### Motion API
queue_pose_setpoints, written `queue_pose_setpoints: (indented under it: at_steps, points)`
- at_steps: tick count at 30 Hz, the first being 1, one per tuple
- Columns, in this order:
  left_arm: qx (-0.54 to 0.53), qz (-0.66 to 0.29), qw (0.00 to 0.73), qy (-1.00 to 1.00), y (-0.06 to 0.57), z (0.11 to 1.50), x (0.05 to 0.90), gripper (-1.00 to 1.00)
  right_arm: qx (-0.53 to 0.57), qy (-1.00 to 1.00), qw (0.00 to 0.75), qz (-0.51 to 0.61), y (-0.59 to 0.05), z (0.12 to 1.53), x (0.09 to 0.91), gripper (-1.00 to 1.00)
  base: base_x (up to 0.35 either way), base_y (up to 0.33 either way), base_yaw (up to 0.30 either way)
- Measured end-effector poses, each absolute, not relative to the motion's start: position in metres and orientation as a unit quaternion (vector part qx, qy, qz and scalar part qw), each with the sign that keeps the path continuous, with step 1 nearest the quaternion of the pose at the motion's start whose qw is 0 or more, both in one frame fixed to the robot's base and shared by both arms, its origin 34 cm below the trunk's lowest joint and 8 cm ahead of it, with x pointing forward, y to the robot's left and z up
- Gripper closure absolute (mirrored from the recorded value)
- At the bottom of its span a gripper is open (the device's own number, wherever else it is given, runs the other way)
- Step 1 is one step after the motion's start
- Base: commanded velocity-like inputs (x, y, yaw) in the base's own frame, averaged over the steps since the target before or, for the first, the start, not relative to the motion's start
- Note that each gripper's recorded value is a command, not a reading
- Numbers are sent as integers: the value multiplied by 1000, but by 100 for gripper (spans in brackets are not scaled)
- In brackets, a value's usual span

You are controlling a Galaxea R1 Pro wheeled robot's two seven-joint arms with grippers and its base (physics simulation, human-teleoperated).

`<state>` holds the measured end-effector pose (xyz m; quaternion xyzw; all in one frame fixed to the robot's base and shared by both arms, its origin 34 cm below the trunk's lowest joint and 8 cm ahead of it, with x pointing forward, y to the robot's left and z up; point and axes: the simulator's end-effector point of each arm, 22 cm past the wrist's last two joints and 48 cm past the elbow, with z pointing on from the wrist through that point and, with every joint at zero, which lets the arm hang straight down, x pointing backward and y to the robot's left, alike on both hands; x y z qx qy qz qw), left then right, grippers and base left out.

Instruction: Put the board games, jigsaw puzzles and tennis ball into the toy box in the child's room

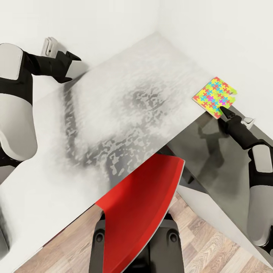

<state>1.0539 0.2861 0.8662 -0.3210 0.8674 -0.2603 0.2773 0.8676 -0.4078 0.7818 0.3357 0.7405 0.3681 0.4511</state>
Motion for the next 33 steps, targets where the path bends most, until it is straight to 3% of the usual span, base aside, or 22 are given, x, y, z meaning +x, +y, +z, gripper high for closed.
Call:
queue_pose_setpoints:
  at_steps: [33]
  points:
    - [-320, -260, 279, 867, 286, 868, 1054, -100, 339, 736, 450, 374, -404, 782, 867, -100, 0, 0, 50]
